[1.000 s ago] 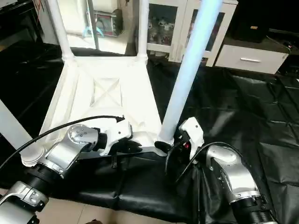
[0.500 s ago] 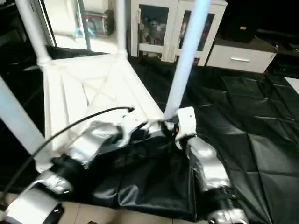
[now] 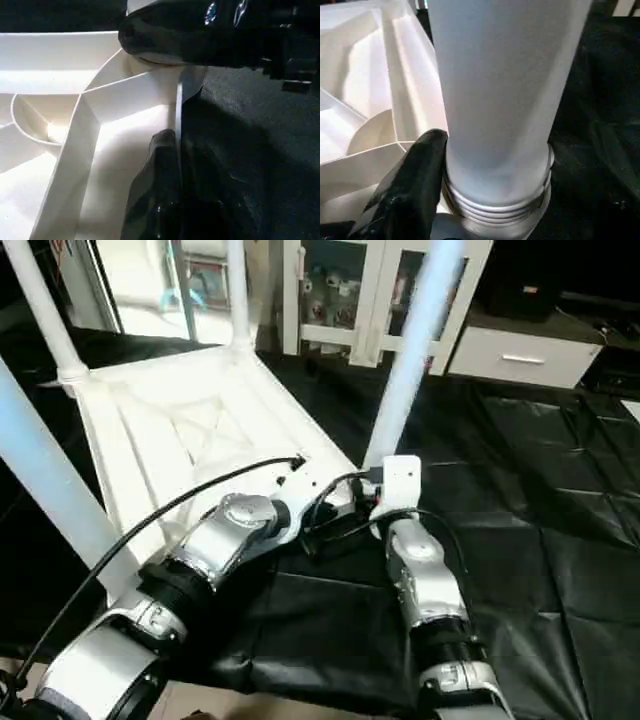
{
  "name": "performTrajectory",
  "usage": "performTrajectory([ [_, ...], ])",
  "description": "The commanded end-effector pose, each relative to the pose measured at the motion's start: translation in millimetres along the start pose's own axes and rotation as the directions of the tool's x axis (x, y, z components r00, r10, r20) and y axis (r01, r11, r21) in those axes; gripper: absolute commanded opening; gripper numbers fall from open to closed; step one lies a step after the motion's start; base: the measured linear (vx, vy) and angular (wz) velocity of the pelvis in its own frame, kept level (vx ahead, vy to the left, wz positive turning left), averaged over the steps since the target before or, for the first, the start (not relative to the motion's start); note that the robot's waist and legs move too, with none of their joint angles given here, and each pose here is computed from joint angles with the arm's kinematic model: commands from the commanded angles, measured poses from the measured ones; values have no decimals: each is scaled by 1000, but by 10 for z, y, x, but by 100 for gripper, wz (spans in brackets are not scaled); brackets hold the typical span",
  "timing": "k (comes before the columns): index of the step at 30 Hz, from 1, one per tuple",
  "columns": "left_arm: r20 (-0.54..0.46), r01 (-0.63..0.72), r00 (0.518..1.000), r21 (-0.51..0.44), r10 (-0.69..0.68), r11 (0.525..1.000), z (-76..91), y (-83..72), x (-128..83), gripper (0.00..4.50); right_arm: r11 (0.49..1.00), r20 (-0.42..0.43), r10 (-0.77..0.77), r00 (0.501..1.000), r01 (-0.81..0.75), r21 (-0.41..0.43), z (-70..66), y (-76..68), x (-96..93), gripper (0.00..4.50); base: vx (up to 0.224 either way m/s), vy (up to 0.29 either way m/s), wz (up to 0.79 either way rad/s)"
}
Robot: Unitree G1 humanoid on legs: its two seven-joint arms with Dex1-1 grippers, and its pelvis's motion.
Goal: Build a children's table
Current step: Rotate leg to tighten
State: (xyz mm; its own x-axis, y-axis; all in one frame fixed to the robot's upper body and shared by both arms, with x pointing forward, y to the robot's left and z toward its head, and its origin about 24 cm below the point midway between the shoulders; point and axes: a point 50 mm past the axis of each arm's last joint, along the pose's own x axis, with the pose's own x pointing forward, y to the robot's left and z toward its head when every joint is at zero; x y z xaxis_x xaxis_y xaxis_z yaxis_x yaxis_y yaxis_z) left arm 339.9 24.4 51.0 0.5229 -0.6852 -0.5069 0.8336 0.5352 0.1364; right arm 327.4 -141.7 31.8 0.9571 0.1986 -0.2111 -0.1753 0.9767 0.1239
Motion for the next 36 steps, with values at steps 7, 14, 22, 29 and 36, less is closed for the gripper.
performTrajectory([
  [7, 46, 6, 999, 61, -9, 998, -92, 147, -190, 0, 990, 68, 137, 988, -139, 25, 106, -71, -190, 396, 0, 0, 0],
  [14, 28, 117, 992, 87, -120, 989, -261, 84, -302, 0, 946, 58, 321, 945, -319, -50, 237, -284, -505, 447, 0, 0, 0],
  [22, 47, 321, 942, 148, -331, 935, -280, -91, -421, 0, 795, -115, 586, 802, -597, -110, 245, -371, -806, 447, 0, 0, 0],
  [29, 22, 450, 888, 174, -460, 876, -290, -192, -508, 0, 691, -283, 630, 724, -688, -220, 252, -485, -798, 447, 0, 0, 0],
  [36, 9, 463, 882, 175, -472, 869, -301, -187, -540, 0, 663, -276, 660, 699, -714, -223, 306, -433, -647, 430, 0, 0, 0],
])
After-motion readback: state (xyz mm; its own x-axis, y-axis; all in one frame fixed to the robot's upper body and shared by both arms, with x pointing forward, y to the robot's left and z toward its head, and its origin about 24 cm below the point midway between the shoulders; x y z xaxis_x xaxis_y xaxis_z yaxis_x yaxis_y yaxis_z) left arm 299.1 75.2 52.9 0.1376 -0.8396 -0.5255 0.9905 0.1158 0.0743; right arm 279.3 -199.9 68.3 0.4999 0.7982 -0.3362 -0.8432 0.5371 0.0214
